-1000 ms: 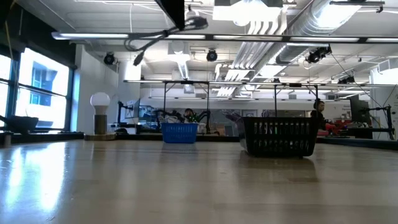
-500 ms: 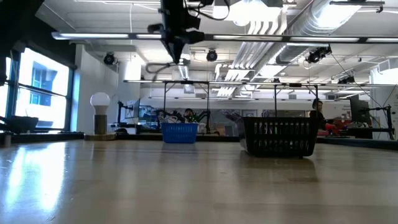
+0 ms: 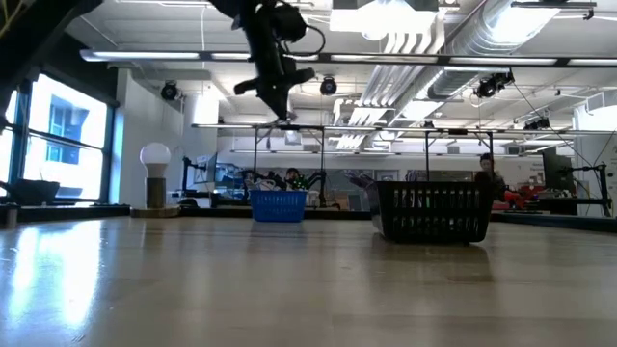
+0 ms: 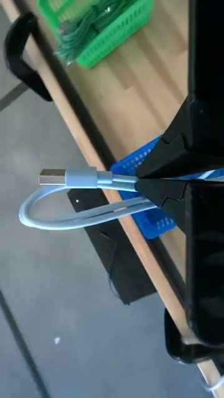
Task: Pick & Place USB Port
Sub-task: Put the white charger cable into the blue bin
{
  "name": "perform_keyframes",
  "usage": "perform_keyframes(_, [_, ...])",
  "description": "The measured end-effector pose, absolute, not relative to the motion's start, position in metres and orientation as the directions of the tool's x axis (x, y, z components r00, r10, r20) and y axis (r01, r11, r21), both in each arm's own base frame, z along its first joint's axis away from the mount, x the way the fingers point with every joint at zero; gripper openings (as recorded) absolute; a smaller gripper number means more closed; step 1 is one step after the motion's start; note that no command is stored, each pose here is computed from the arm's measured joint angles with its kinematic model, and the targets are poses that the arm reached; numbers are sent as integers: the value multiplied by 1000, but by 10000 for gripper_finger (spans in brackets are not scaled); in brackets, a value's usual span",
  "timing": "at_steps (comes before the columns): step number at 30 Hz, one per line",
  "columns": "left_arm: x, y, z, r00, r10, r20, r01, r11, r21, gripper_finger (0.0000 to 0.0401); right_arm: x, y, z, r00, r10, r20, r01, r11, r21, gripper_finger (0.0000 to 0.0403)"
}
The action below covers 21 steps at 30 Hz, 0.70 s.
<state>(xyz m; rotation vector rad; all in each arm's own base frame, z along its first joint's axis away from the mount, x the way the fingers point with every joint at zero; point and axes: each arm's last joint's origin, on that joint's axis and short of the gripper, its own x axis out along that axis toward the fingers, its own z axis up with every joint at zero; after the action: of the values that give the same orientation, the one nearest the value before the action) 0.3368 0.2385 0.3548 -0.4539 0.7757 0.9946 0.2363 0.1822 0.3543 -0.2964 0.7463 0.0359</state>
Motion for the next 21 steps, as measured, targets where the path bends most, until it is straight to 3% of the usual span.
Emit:
perform_keyframes(11, [352, 267, 303, 323, 405, -855, -853, 516, -77, 0, 228, 171, 349, 696, -264, -667, 2, 930, -367, 19])
perform_keyframes(21, [369, 273, 261, 276, 336, -901, -868, 490, -82, 0, 223, 175, 347, 681, -230, -696, 10, 952, -305, 6])
